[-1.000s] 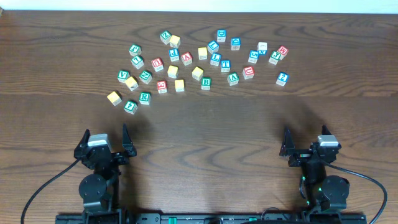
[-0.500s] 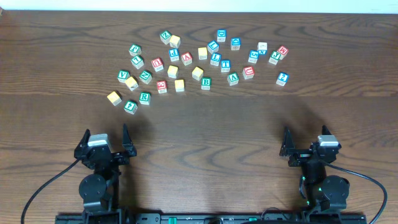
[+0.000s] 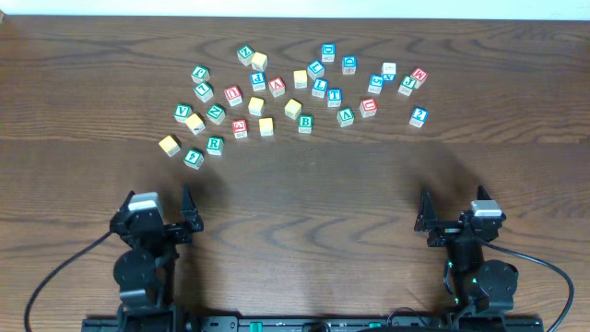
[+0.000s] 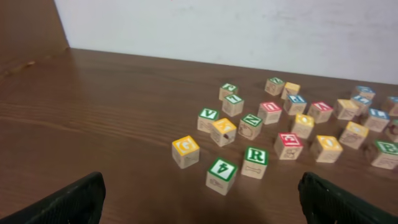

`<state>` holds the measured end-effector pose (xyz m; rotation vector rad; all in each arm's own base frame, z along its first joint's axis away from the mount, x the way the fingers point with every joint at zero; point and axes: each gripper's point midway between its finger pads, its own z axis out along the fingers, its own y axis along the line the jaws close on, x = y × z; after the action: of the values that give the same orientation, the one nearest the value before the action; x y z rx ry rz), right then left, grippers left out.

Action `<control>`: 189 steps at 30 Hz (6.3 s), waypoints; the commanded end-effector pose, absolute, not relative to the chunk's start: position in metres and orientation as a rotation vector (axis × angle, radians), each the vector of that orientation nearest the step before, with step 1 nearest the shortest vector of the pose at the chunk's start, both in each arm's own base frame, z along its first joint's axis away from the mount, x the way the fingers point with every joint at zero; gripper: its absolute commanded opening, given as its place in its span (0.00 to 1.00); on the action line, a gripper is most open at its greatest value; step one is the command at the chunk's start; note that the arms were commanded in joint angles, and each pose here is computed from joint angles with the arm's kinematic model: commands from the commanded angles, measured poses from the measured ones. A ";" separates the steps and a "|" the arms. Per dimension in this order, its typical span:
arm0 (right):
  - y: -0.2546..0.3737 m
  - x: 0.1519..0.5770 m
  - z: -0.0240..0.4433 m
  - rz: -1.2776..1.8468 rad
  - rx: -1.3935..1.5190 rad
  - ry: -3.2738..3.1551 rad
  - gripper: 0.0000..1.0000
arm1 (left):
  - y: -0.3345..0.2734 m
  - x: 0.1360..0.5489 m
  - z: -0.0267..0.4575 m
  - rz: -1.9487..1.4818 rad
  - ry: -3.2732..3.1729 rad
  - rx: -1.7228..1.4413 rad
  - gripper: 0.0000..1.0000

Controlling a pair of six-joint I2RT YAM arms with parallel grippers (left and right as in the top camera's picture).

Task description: Spell out ROBOT

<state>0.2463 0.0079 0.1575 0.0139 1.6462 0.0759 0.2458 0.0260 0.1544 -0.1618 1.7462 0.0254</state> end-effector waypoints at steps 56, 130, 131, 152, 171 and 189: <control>0.041 0.255 0.226 0.253 -0.122 1.781 0.99 | -0.010 0.336 0.236 -0.313 2.245 -0.153 0.98; 0.119 0.377 0.198 0.390 -0.141 2.591 0.85 | -0.033 0.406 0.037 -0.035 2.952 -0.061 0.63; 0.119 0.377 0.198 0.390 -0.140 2.593 0.85 | -0.033 0.407 0.034 -0.034 2.957 -0.061 0.62; 0.118 0.374 0.196 0.383 -0.137 2.610 0.88 | -0.034 0.407 0.019 -0.050 2.983 -0.118 0.35; 0.111 0.371 0.192 0.331 -0.122 2.633 0.90 | -0.034 0.402 0.008 -0.051 2.983 -0.128 0.36; 0.110 0.371 0.192 0.329 -0.121 2.635 0.92 | -0.063 0.378 0.054 -0.104 2.978 -0.270 0.32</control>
<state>0.3667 0.1096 0.1867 -0.1381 2.6466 0.3339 0.3831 -0.0521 0.0422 -0.2110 2.9907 -0.0761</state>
